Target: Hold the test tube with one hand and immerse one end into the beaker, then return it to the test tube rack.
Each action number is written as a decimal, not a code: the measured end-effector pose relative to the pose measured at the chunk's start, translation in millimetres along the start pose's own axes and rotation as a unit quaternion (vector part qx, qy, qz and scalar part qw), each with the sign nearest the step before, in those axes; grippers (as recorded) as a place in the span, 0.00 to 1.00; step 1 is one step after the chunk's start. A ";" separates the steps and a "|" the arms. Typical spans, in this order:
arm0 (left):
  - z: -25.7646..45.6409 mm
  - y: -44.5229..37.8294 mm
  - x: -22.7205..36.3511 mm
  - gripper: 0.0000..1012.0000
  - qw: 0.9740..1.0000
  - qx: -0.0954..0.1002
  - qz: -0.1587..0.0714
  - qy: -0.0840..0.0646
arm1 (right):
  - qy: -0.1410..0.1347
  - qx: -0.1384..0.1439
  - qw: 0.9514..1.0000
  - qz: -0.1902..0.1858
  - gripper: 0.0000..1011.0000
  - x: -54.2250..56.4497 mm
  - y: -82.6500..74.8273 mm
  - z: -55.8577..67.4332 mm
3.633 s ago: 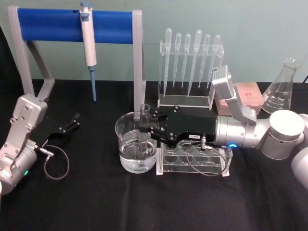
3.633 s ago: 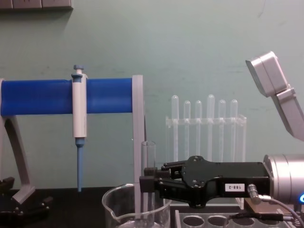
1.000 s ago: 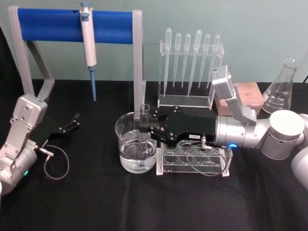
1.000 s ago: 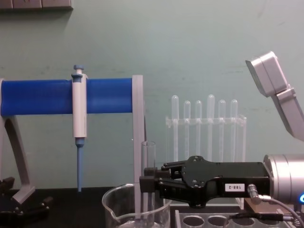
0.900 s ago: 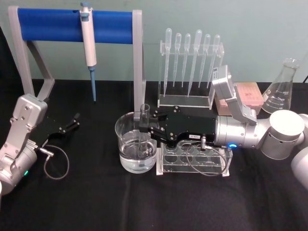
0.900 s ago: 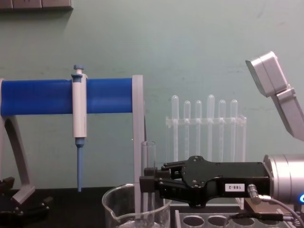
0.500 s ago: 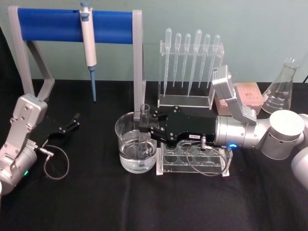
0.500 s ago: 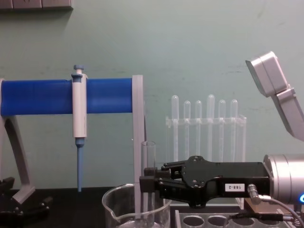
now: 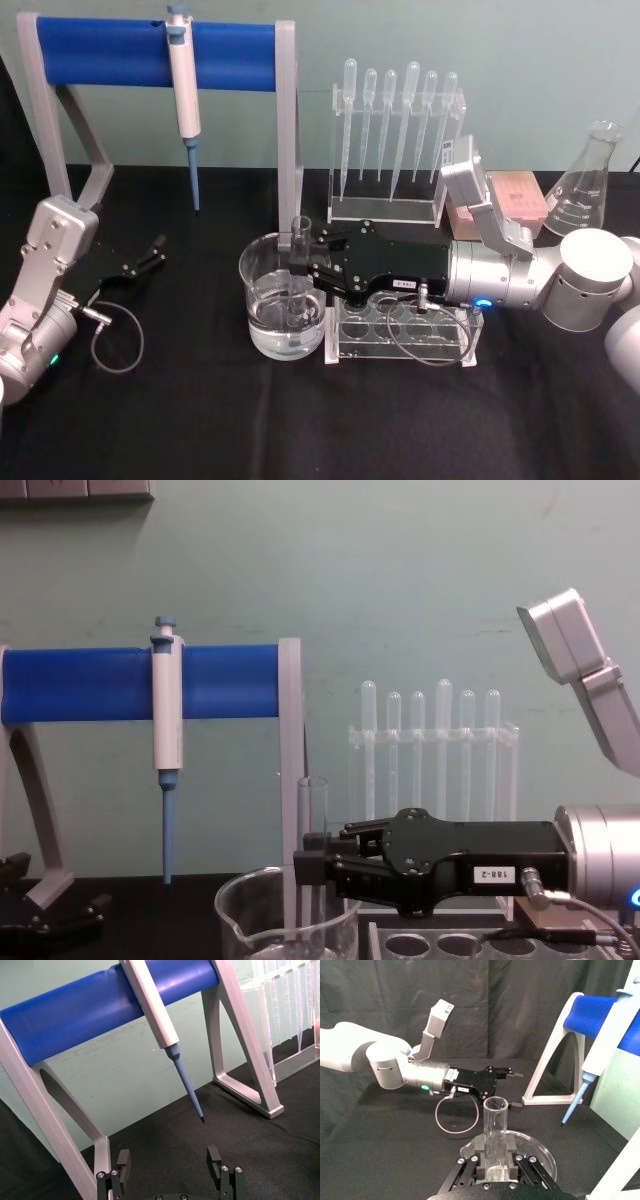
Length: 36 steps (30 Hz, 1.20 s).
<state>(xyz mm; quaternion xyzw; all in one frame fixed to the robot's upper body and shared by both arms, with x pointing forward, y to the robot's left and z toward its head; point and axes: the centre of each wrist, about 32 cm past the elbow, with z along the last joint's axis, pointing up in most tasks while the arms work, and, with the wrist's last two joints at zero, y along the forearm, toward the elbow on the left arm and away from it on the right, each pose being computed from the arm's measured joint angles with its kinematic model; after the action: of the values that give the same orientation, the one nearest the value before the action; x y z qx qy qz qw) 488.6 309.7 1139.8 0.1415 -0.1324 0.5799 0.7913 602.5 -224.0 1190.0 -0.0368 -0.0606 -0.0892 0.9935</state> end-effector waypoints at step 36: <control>0.0 0.0 0.0 0.99 1.000 0.000 0.000 0.000 | 0.000 0.000 1.000 0.000 0.24 0.0 0.0 0.0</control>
<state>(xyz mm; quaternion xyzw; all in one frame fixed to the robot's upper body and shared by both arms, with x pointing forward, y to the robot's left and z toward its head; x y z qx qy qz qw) 488.6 309.7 1139.7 0.1415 -0.1324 0.5799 0.7913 602.5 -224.0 1190.0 -0.0367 -0.0606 -0.0893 0.9935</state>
